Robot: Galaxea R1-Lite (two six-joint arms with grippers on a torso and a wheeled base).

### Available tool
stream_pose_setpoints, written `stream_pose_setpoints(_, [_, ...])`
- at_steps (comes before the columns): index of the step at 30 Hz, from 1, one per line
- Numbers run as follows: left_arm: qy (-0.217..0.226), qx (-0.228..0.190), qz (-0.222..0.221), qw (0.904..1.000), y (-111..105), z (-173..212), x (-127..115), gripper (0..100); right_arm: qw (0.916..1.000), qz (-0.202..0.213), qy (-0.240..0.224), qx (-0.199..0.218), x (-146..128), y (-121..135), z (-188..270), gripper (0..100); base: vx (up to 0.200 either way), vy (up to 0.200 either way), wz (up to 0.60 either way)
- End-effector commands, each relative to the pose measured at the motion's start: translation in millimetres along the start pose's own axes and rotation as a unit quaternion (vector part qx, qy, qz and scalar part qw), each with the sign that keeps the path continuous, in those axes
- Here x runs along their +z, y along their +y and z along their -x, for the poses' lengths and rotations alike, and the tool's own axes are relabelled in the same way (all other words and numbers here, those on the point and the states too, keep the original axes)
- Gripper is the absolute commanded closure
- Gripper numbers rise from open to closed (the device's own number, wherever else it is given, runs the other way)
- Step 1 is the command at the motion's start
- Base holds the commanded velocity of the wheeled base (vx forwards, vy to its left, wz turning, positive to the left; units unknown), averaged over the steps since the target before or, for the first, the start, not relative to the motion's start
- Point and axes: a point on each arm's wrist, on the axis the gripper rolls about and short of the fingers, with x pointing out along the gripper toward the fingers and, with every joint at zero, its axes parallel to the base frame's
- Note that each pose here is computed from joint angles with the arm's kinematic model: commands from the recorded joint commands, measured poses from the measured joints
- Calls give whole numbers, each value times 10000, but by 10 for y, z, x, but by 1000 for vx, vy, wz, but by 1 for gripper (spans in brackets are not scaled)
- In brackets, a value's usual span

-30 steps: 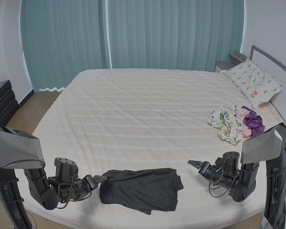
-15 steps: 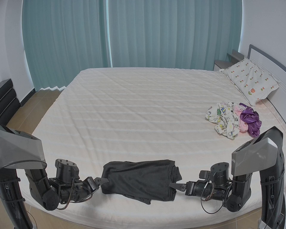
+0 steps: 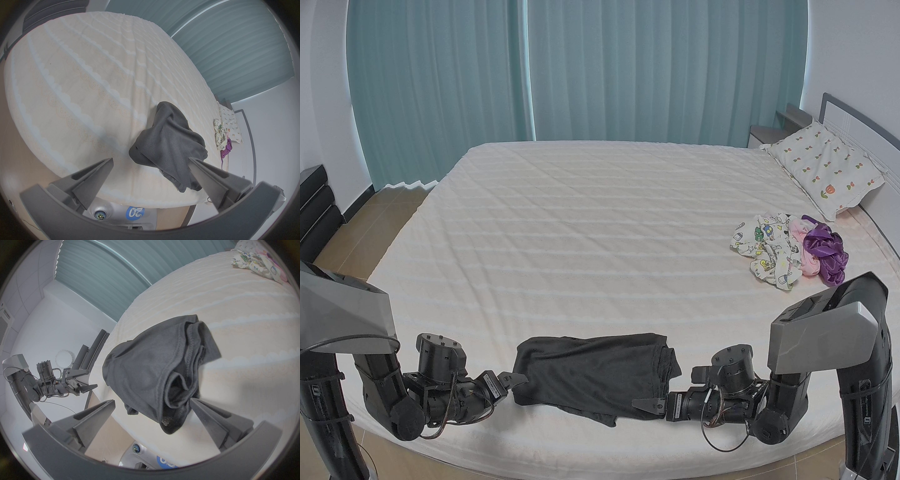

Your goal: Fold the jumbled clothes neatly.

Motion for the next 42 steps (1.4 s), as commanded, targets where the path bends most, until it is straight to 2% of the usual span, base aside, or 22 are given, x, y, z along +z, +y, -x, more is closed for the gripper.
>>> stream_pose_setpoints(1, [8,13,6,10000,6,-7,-2,0,10000,53,-37,73,44,45,-62,0,0,0,0])
stream_pose_setpoints(4, [8,13,6,10000,6,-7,-2,0,9999,91,-13,56,37,36,-73,0,0,0,0])
stream_pose_setpoints(5, [3,7,5,10000,3,-9,1,0,9999,114,-1,46,31,33,-87,100,0,0,0])
stream_pose_setpoints(8, [3,7,5,10000,3,-9,1,0,9997,150,181,-40,-11,28,-126,100,0,0,0])
stream_pose_setpoints(15, [-16,9,19,10000,8,-5,11,0,9989,393,207,-174,-4,43,-40,100,0,0,0])
stream_pose_setpoints(28, [-12,15,20,10000,10,-3,9,0,9976,426,359,-403,-62,-50,183,100,0,0,0])
stream_pose_setpoints(29, [-12,15,20,10000,10,-3,9,0,9976,424,368,-415,-66,-57,184,0,0,0,0])
stream_pose_setpoints(37, [-12,15,20,10000,10,-3,9,0,9972,551,351,-370,-75,-34,277,0,0,0,0])
stream_pose_setpoints(39, [-12,15,28,10000,10,-3,9,0,9984,517,-30,-244,84,-5,354,0,0,0,0])
stream_pose_setpoints(40, [-12,15,20,10000,10,-3,9,0,9984,512,-48,-239,95,-8,357,0,0,0,0])
stream_pose_setpoints(41, [-12,15,28,10000,10,-3,9,0,9980,452,-354,-274,256,-59,385,0,0,0,0])
stream_pose_setpoints(42, [-12,15,28,10000,10,-3,9,0,9977,422,-437,-293,312,-80,378,0,0,0,0])
